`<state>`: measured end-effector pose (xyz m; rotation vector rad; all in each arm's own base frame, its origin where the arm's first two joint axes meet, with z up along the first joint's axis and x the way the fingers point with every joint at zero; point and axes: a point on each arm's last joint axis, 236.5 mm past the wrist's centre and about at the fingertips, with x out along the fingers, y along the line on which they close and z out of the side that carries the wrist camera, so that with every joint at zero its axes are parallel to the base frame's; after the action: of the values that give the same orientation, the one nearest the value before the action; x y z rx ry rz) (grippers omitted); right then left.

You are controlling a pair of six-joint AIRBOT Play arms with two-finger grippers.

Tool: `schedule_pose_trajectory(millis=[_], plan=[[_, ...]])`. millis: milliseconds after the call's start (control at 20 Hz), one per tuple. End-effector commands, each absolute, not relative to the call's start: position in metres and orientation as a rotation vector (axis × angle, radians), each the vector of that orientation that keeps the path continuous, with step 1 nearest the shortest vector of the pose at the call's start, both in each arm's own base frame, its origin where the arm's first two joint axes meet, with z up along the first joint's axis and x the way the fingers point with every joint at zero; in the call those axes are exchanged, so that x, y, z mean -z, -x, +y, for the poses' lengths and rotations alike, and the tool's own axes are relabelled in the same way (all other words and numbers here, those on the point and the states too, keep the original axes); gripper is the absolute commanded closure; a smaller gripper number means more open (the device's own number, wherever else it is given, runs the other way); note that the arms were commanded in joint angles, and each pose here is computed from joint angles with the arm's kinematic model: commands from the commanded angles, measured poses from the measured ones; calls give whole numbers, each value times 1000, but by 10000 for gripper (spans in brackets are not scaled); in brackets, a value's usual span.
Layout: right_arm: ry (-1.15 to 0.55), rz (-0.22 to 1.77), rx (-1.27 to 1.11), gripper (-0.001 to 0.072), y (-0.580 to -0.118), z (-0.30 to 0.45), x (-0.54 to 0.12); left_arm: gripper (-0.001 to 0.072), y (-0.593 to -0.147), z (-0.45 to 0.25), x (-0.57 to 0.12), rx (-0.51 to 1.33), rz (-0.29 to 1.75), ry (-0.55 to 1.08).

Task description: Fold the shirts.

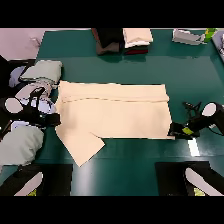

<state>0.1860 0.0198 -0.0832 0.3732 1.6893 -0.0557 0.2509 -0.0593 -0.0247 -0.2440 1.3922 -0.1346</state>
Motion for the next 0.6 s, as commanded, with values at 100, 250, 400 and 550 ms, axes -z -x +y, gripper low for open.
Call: schedule_pose_trajectory(millis=[100, 250, 400, 550], plan=[[-328, 1698, 11, 423, -189, 37, 100, 340, -244, -57, 27, 123, 1410, 244], [-305, 1691, -8, 693, -193, 41, 98, 340, -226, -53, 30, 109, 1487, 229], [-300, 1655, -16, 693, -208, 40, 86, 337, -202, -53, 41, 104, 1580, 230], [-296, 1606, -21, 693, -224, 40, 75, 199, -176, -63, 63, 114, 1664, 289]])
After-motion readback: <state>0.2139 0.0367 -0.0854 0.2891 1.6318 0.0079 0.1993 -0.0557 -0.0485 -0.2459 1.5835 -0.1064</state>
